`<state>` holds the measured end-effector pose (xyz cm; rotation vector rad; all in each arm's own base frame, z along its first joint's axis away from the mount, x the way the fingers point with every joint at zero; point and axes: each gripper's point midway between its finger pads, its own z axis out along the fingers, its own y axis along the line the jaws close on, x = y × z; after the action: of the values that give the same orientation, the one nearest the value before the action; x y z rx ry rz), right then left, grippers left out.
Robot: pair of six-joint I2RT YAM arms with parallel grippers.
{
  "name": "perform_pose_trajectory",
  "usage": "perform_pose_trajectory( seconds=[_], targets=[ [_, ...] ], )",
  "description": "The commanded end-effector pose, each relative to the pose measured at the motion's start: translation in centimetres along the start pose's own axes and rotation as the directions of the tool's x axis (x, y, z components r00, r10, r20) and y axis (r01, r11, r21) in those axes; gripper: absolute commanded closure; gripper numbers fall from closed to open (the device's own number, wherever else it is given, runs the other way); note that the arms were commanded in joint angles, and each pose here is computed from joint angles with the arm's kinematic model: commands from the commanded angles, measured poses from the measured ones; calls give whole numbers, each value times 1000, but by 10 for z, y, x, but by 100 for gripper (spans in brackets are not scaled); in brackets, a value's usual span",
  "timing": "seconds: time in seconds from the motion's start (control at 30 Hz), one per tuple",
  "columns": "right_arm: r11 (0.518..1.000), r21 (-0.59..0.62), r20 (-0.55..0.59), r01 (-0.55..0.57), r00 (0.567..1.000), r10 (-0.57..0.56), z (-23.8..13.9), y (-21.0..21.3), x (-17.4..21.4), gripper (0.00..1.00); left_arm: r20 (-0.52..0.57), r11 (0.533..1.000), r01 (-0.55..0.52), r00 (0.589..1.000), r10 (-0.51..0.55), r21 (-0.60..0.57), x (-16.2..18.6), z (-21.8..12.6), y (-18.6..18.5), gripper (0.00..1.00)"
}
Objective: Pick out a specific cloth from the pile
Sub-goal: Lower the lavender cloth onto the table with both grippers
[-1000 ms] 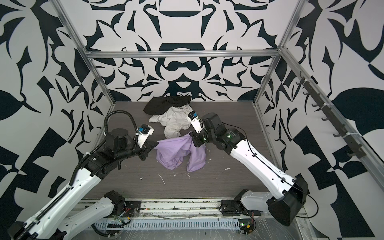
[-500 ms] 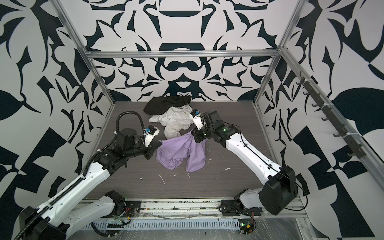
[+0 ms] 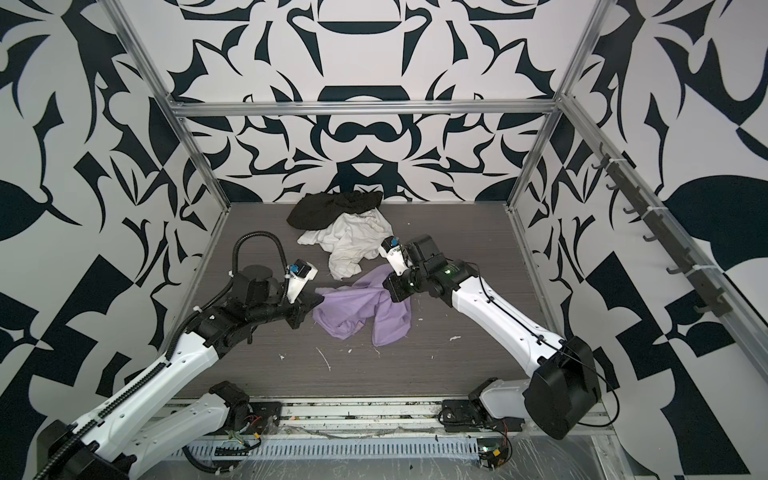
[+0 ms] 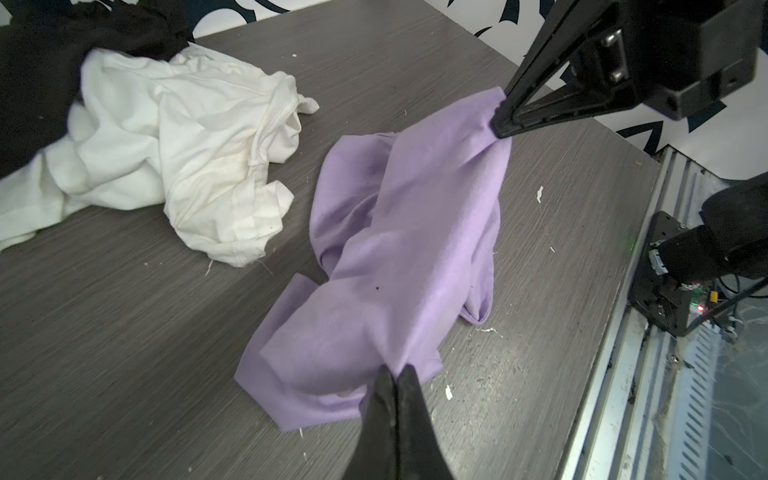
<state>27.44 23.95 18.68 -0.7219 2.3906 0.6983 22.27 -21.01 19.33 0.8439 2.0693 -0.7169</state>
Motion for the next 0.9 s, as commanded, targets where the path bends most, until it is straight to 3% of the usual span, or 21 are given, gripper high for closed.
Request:
perform_pose_trajectory(
  seconds=[0.0, 0.27, 0.87],
  targets=[
    [998, 55, -7, -32, 999, 33, -3, -7, 11, 100, -46, 998, 67, 997, -67, -11, 17, -2, 2, 100],
    [998, 37, -53, -55, 997, 57, 9, -2, 32, 100, -74, 992, 129, 989, -129, -10, 38, 7, 0, 100],
    [991, 20, -133, -131, 982, 133, 30, -2, 71, 100, -192, 992, 120, 974, -122, -23, 47, 36, -12, 100]
  ],
)
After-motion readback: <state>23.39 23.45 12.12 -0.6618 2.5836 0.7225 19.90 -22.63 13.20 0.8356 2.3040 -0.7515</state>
